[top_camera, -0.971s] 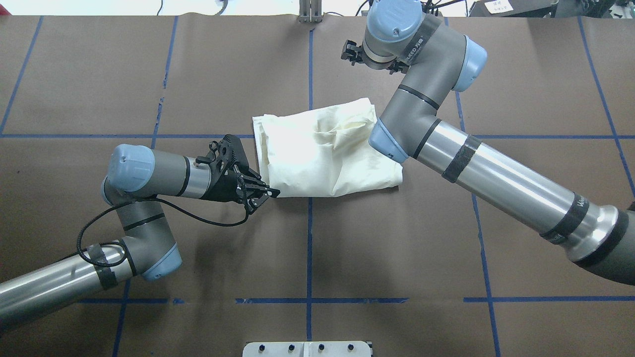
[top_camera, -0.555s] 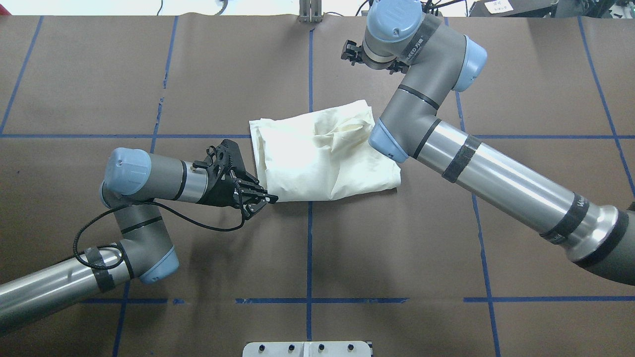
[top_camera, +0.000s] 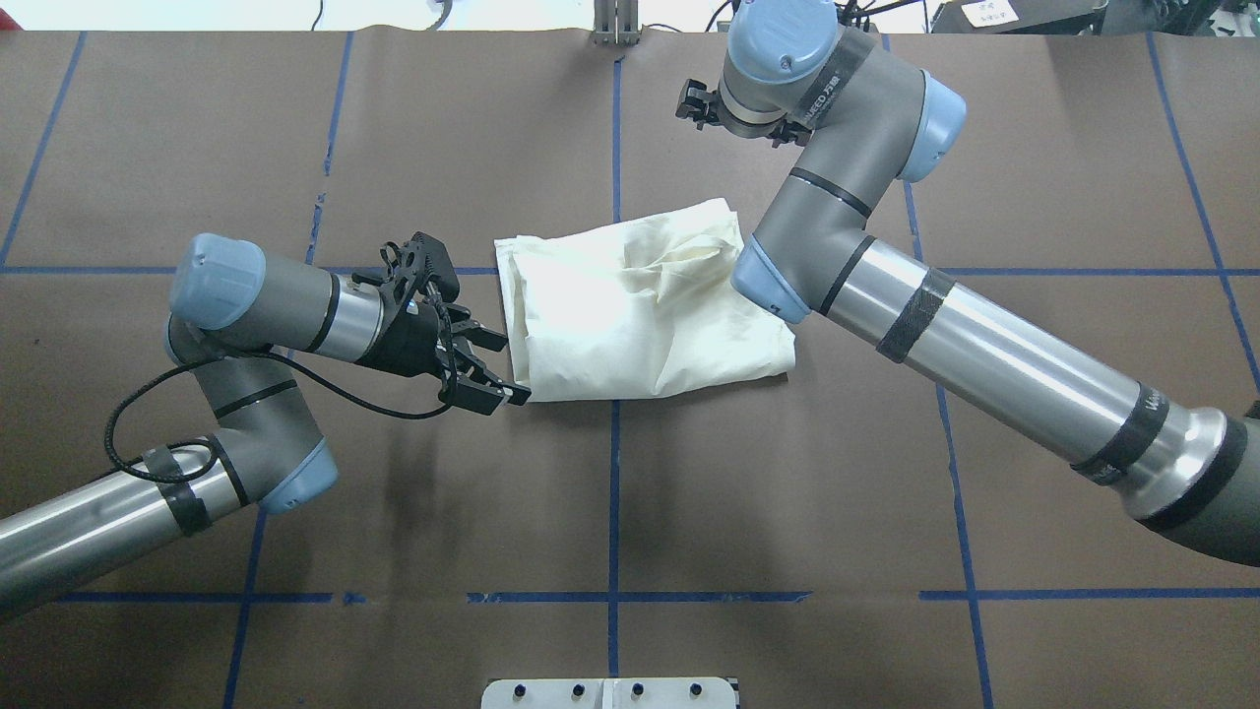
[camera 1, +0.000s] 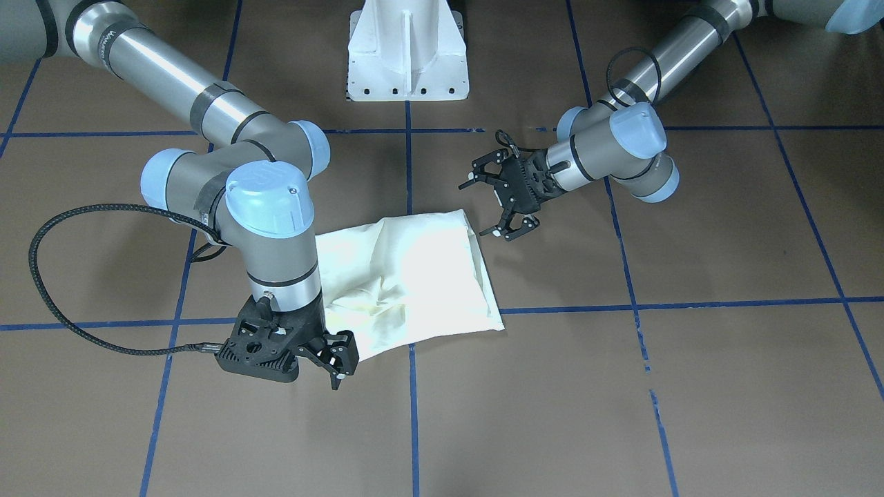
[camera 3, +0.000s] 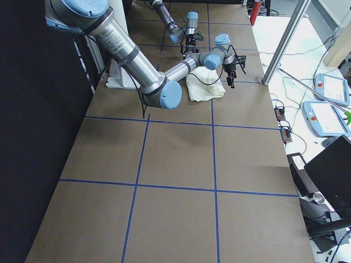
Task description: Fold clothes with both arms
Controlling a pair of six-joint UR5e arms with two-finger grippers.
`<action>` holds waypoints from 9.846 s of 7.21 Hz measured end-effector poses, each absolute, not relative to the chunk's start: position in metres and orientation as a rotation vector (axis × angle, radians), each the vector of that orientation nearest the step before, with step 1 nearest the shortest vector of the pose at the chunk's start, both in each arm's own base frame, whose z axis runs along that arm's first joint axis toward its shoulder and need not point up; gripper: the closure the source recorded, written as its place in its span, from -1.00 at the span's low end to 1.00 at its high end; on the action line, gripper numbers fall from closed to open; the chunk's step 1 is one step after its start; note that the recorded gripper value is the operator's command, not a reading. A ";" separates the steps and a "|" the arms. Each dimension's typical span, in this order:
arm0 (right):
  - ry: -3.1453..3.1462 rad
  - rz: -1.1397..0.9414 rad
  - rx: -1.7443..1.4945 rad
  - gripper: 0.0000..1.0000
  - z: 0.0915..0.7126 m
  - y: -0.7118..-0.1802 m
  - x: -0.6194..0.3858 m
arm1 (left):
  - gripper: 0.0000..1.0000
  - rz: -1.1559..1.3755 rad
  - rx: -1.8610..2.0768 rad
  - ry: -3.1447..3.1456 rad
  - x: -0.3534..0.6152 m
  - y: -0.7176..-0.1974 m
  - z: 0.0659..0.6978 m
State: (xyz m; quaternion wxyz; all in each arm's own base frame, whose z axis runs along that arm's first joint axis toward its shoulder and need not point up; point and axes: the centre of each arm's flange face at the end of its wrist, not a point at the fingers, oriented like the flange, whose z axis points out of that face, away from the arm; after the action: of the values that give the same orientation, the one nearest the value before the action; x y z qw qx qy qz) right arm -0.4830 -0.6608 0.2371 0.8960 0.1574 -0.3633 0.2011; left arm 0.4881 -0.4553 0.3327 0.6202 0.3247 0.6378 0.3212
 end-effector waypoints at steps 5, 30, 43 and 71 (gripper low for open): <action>-0.756 0.418 0.329 -1.00 0.235 -0.660 -0.482 | -1.00 0.279 0.330 1.682 0.476 -0.438 0.277; -0.822 0.204 0.230 -1.00 0.308 -0.672 -0.344 | -1.00 -0.094 0.349 1.425 0.433 -0.515 0.290; -0.750 -0.014 0.016 -1.00 0.658 -0.500 0.106 | -1.00 0.228 0.217 0.670 -0.057 -0.588 0.556; -0.619 -0.075 -0.070 -1.00 0.632 -0.453 0.061 | -1.00 0.203 0.148 0.701 -0.055 -0.518 0.598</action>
State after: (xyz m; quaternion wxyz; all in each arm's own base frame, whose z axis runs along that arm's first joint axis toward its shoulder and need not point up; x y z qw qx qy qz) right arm 0.0610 -0.4527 0.6323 0.9512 -0.0344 -0.3043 -0.0370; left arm -0.0547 -0.5176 0.5984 0.9315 0.0724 0.3425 0.0992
